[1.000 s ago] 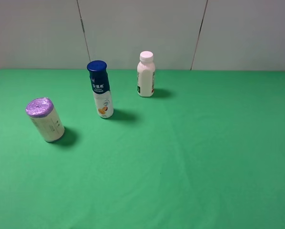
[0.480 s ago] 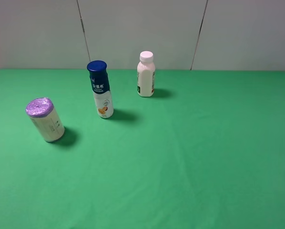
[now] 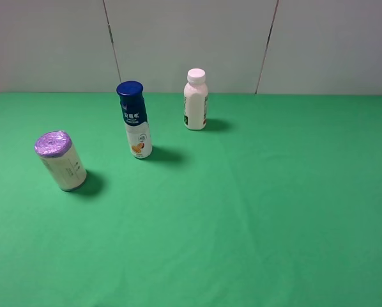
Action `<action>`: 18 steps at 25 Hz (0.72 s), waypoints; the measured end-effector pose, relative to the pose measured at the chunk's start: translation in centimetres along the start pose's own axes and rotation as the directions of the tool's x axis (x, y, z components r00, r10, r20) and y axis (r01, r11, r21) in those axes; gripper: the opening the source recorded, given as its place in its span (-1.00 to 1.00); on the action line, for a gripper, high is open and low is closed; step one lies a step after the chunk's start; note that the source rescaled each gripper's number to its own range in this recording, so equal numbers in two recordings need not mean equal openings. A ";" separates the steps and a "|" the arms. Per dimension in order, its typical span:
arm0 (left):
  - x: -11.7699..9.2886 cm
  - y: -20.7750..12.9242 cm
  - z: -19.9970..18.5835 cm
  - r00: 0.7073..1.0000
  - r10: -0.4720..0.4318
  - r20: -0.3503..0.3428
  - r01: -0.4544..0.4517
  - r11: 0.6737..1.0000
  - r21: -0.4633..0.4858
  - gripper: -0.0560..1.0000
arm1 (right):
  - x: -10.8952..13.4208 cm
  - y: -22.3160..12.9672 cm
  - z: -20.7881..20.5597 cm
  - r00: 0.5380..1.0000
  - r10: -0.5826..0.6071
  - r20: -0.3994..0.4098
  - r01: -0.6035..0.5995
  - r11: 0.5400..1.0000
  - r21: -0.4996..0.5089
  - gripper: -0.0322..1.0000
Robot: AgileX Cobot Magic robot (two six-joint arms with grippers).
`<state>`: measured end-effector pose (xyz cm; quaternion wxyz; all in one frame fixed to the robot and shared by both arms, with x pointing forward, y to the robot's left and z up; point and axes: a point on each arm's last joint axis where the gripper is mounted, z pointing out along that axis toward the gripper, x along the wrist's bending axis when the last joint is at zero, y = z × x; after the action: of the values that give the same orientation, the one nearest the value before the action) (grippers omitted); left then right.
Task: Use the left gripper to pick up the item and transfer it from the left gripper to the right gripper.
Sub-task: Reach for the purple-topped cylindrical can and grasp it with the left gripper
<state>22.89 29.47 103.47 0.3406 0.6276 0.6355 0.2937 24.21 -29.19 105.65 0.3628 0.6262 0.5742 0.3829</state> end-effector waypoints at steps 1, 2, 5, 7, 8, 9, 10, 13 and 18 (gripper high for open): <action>0.0 0.0 0.0 1.000 0.000 0.000 0.000 1.000 0.000 1.00 | 0.0 0.0 0.0 1.000 0.000 0.000 0.000 1.000 0.000 1.00; 0.0 0.0 0.0 1.000 0.000 0.000 0.000 1.000 0.000 1.00 | 0.0 0.0 0.0 1.000 0.000 0.000 0.000 1.000 0.000 1.00; 0.0 0.1 -0.1 1.000 0.000 0.000 0.000 1.000 -0.005 1.00 | 0.0 0.0 0.0 1.000 0.000 0.000 0.000 1.000 0.000 1.00; -0.1 0.4 -0.6 1.000 0.002 0.001 -0.002 1.000 -0.025 1.00 | 0.0 0.0 0.0 1.000 0.000 0.000 0.000 1.000 0.000 1.00; -0.1 0.6 -0.9 1.000 0.003 0.001 -0.003 0.999 -0.036 1.00 | 0.0 0.0 0.0 1.000 0.000 0.000 0.000 1.000 0.000 1.00; -0.1 0.8 -1.2 1.000 -0.003 0.002 0.003 0.999 -0.046 1.00 | 0.0 0.0 0.0 1.000 0.000 0.000 0.000 1.000 0.000 1.00; -0.1 1.0 -1.5 1.000 -0.005 0.002 0.005 0.999 -0.049 1.00 | 0.0 0.0 0.0 1.000 0.000 0.000 0.000 1.000 0.000 1.00; -0.2 2.2 -1.6 1.000 -0.008 0.001 0.008 1.000 -0.008 1.00 | 0.0 0.0 0.0 1.000 0.000 0.000 0.000 1.000 0.000 1.00; -0.2 4.7 -0.2 1.000 -0.018 -0.004 0.018 0.992 0.129 1.00 | 0.0 0.0 0.0 1.000 0.000 0.000 0.000 1.000 0.000 1.00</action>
<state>25.50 29.51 107.35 0.3014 0.6420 0.6593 0.2497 24.21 -29.19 105.65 0.3628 0.6262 0.5742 0.3829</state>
